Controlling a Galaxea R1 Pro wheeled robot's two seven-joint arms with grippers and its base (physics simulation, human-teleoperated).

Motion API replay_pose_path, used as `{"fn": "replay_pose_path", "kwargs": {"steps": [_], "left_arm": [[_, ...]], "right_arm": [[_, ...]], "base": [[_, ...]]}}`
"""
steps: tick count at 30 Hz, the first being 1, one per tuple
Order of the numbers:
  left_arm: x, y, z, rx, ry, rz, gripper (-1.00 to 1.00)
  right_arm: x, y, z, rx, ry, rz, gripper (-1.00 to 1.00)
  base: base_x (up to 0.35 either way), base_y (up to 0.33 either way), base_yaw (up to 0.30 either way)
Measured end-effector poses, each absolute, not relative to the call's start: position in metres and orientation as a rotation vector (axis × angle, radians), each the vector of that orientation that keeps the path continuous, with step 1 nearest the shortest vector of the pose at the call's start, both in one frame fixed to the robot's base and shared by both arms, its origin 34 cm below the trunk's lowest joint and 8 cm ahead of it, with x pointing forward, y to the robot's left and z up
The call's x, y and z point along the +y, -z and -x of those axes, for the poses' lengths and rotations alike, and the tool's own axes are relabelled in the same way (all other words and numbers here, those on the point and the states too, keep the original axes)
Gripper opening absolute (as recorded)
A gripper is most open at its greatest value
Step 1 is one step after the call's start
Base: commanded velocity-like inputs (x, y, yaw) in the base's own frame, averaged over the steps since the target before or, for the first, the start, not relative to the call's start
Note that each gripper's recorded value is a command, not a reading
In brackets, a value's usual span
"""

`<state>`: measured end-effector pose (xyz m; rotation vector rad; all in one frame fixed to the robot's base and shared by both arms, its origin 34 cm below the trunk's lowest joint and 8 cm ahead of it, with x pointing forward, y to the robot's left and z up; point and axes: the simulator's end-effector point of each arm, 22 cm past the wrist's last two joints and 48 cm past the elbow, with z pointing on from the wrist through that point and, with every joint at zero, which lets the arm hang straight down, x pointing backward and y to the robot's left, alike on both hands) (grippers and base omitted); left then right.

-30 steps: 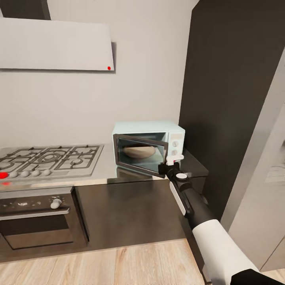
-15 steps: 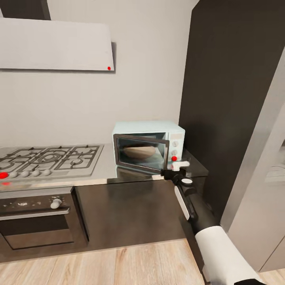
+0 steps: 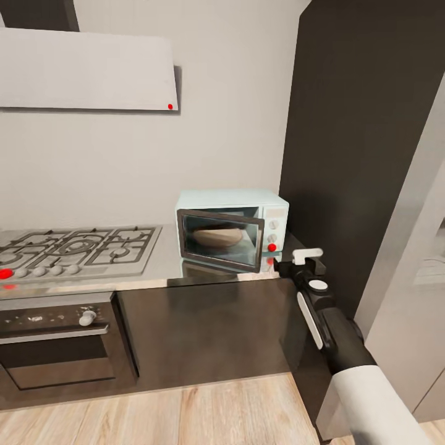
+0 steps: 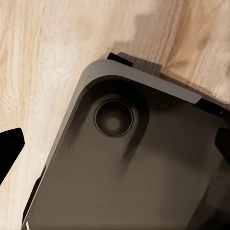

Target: In the kitchen, take the popcorn bag from the countertop, put it into the microwave, and heat it until the popcorn is cooked so the cooked popcorn ends up inside the bag.

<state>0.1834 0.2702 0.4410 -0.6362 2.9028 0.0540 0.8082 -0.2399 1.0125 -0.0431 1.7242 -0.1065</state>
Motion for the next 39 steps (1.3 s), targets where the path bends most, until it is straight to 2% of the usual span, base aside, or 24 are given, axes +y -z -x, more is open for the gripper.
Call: {"fn": "replay_pose_path", "kwargs": {"steps": [21, 23, 28, 39], "left_arm": [[0.271, -0.441, -0.183, 2.903, -0.056, 0.639, 1.0], [0.271, -0.441, -0.183, 2.904, -0.056, 0.637, 1.0], [0.271, -0.441, -0.183, 2.904, -0.056, 0.635, 1.0], [0.269, -0.441, -0.183, 2.903, -0.052, 0.644, 1.0]], "right_arm": [[-0.233, -1.024, -0.807, 1.695, 0.08, 0.058, 1.0], [-0.225, -1.023, -0.808, 1.696, 0.051, 0.082, 1.0], [-0.161, -1.013, -0.796, 1.714, -0.214, 0.287, 1.0], [-0.148, -0.995, -0.783, 1.736, -0.27, 0.341, 1.0]], "base": [[0.278, 0.0, 0.0], [0.101, 0.0, 0.0], [0.015, 0.0, 0.0], [-0.057, 0.053, 0.0]]}}
